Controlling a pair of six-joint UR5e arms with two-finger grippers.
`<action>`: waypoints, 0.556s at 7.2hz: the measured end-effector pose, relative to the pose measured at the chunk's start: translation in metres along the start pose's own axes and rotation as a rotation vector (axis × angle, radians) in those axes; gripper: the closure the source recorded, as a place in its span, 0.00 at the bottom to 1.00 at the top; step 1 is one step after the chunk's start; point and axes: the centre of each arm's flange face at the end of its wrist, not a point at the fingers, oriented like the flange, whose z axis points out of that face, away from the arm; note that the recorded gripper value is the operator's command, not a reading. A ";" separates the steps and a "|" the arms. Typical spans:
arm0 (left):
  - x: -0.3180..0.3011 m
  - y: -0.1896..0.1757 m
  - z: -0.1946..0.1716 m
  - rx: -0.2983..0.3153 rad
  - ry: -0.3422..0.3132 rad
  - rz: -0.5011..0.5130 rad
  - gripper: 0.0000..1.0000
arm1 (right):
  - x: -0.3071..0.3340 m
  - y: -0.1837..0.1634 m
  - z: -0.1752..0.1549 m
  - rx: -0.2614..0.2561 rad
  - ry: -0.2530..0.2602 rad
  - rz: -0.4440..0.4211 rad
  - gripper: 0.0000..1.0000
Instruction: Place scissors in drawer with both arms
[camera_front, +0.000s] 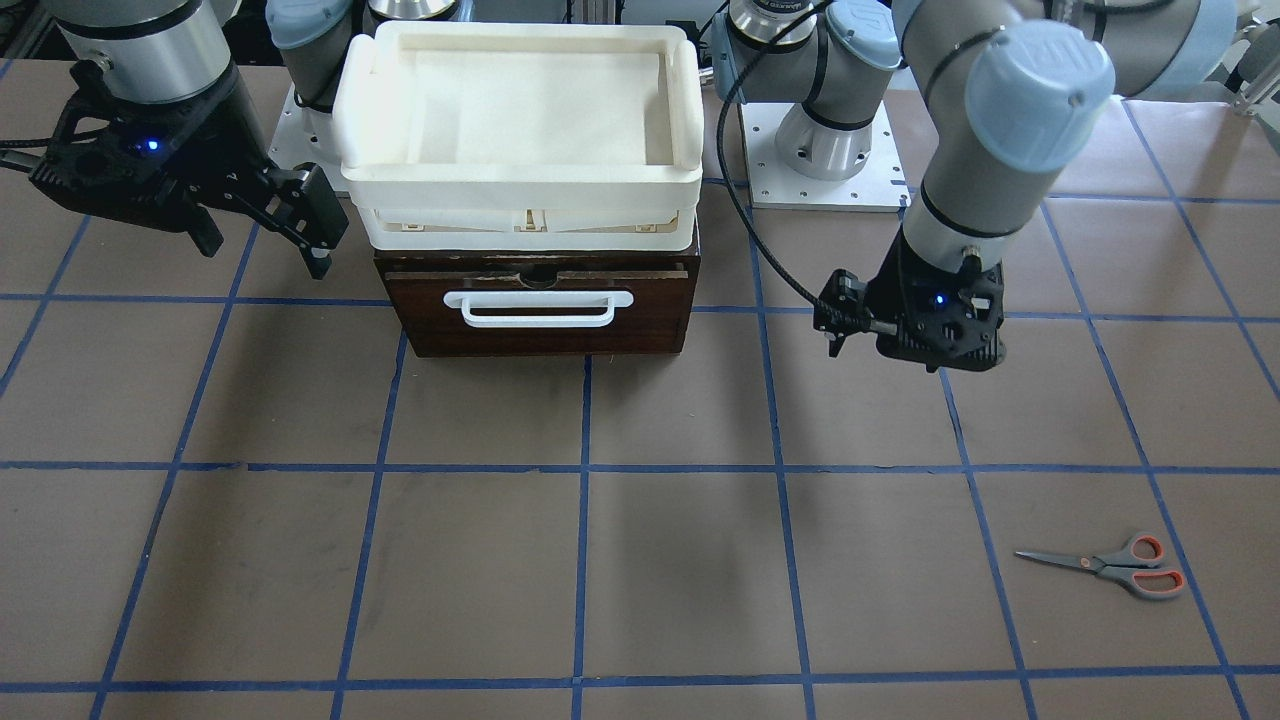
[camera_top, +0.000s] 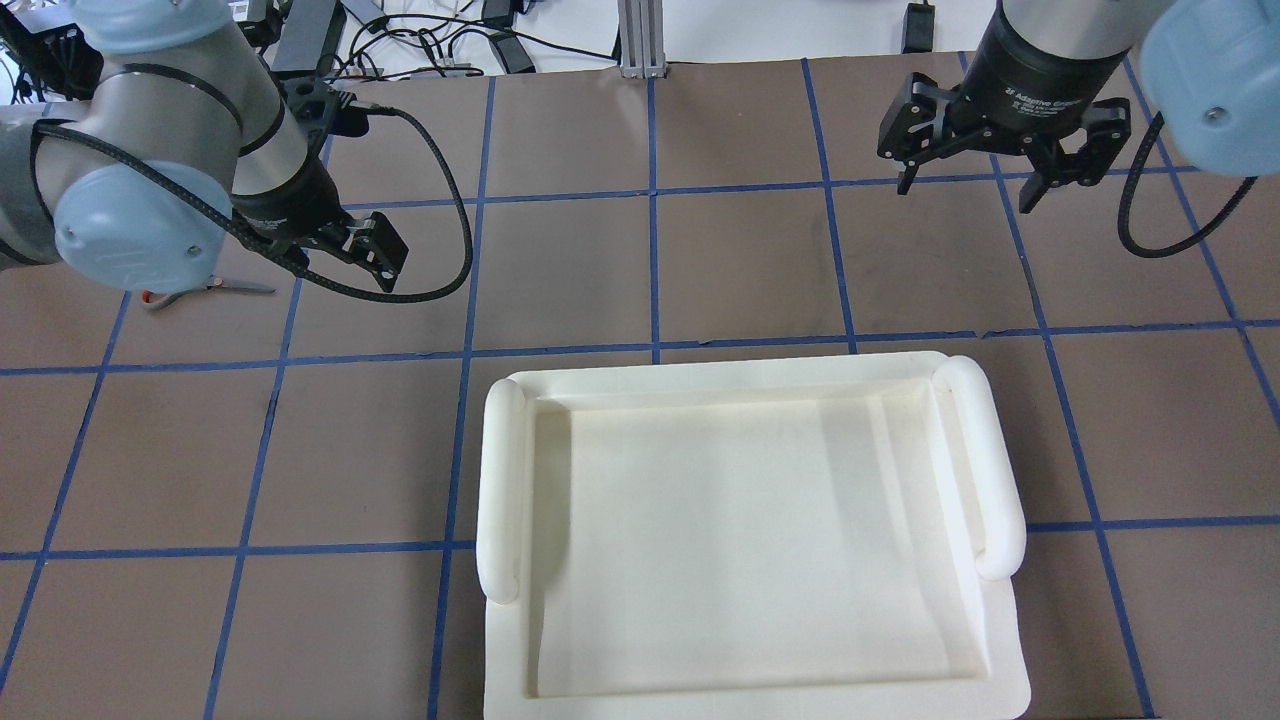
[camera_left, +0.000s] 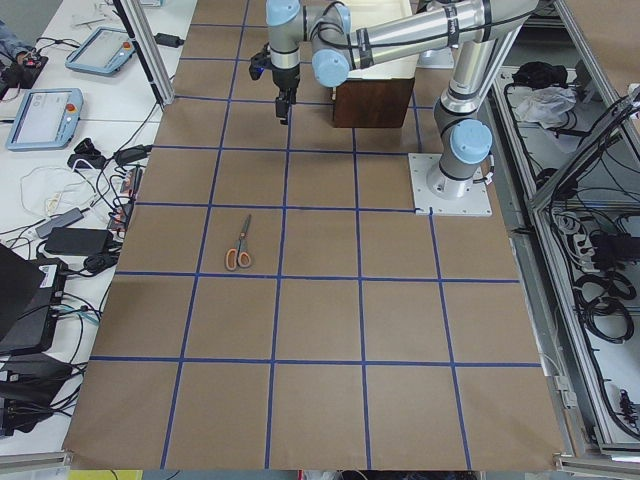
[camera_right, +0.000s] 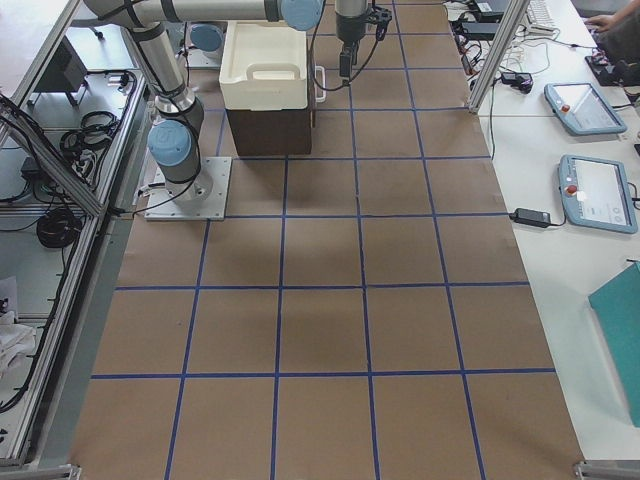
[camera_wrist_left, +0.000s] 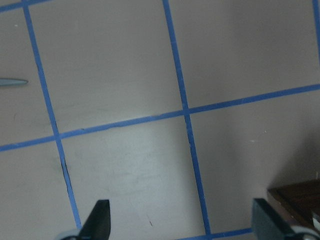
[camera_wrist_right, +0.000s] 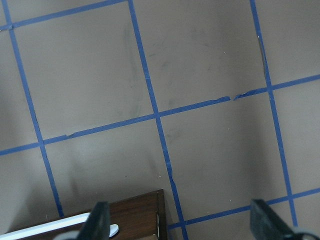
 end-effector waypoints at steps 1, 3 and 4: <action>-0.037 -0.005 0.033 -0.017 0.009 0.094 0.00 | -0.007 -0.001 0.005 -0.008 0.002 0.089 0.00; -0.086 -0.018 0.081 -0.018 0.013 0.305 0.00 | -0.038 0.004 0.021 -0.025 0.010 0.246 0.00; -0.111 -0.026 0.099 0.001 -0.002 0.442 0.00 | -0.057 0.010 0.030 -0.034 0.015 0.311 0.00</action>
